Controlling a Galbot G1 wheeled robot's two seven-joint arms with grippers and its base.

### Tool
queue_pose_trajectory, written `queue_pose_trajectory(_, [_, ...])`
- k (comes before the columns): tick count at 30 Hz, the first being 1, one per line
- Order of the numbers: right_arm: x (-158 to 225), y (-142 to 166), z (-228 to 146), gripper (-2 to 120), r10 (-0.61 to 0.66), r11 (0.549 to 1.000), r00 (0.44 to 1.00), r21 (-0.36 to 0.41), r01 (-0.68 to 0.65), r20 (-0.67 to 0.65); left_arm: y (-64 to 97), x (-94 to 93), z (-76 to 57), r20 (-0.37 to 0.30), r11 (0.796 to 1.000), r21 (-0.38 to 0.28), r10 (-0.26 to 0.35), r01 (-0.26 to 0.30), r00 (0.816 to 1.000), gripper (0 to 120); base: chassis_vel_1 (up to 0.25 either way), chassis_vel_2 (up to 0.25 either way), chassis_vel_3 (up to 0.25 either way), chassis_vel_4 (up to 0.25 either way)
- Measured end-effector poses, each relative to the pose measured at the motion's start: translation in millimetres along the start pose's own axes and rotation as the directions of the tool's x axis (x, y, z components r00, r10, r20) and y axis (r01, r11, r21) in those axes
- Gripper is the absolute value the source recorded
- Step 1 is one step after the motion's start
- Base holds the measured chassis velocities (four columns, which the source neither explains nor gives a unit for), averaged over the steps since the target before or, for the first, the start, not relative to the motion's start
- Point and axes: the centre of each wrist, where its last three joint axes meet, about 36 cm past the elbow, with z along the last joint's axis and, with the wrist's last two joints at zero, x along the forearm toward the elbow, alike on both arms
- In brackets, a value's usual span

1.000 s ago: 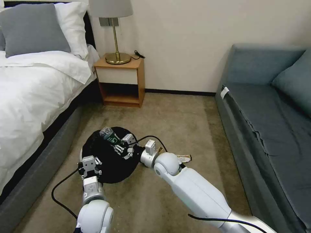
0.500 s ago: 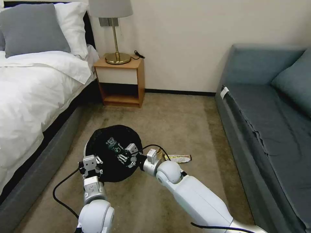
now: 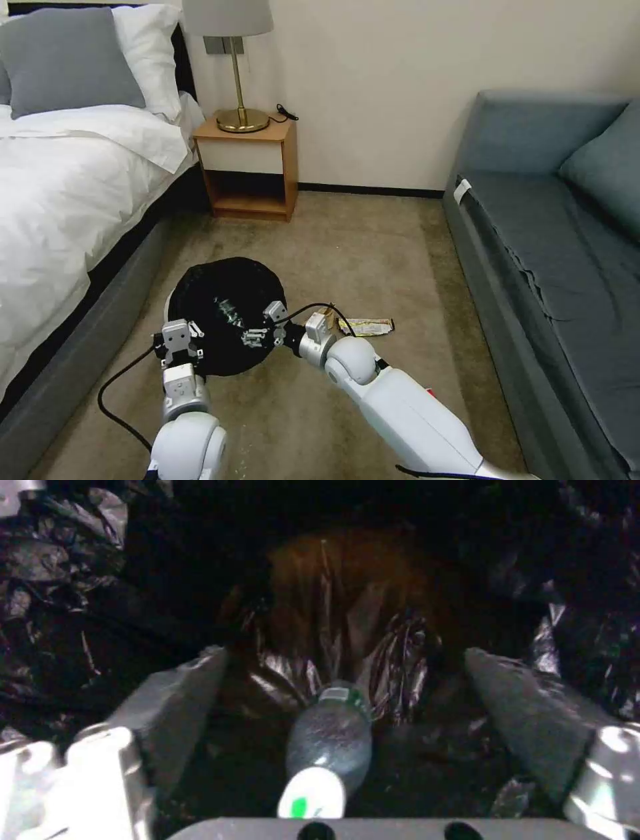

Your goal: Pick up the trash bin, then pick up the garbage on the floor and place it into the trash bin.

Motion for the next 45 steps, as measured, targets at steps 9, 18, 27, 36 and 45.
queue_pose_trajectory(9, [3.5,2.2,5.2,100,0.008,1.000,1.000,0.005,-0.008,-0.008,0.5,4.9,0.3,-0.006,1.000,-0.001,0.006,-0.006,1.000,2,0.000,0.000,0.000,0.000])
queue_pose_trajectory(18, [14.7,-3.3,-3.9,100,0.050,0.999,0.998,-0.008,-0.050,0.031,6.3,1.8,5.3,0.003,1.000,-0.015,-0.004,0.004,1.000,2,0.000,0.000,0.000,0.000])
queue_pose_trajectory(27, [38.5,-32.7,-23.1,100,0.143,0.990,0.986,-0.017,-0.142,0.091,10.7,-0.9,4.8,0.010,0.999,-0.025,-0.023,0.023,1.000,2,0.000,0.000,0.000,0.000])
queue_pose_trajectory(36, [104.0,-69.3,-15.6,100,0.256,0.966,0.964,0.007,-0.257,0.079,23.5,-0.2,0.1,0.024,0.998,-0.042,-0.055,0.056,0.998,2,0.000,0.000,0.000,0.000])
queue_pose_trajectory(45, [206.9,-89.9,-4.9,100,0.355,0.922,0.934,0.183,-0.341,-0.049,34.3,4.2,-7.6,0.052,0.995,-0.056,-0.075,0.078,0.996,2,0.000,0.000,0.000,0.000])
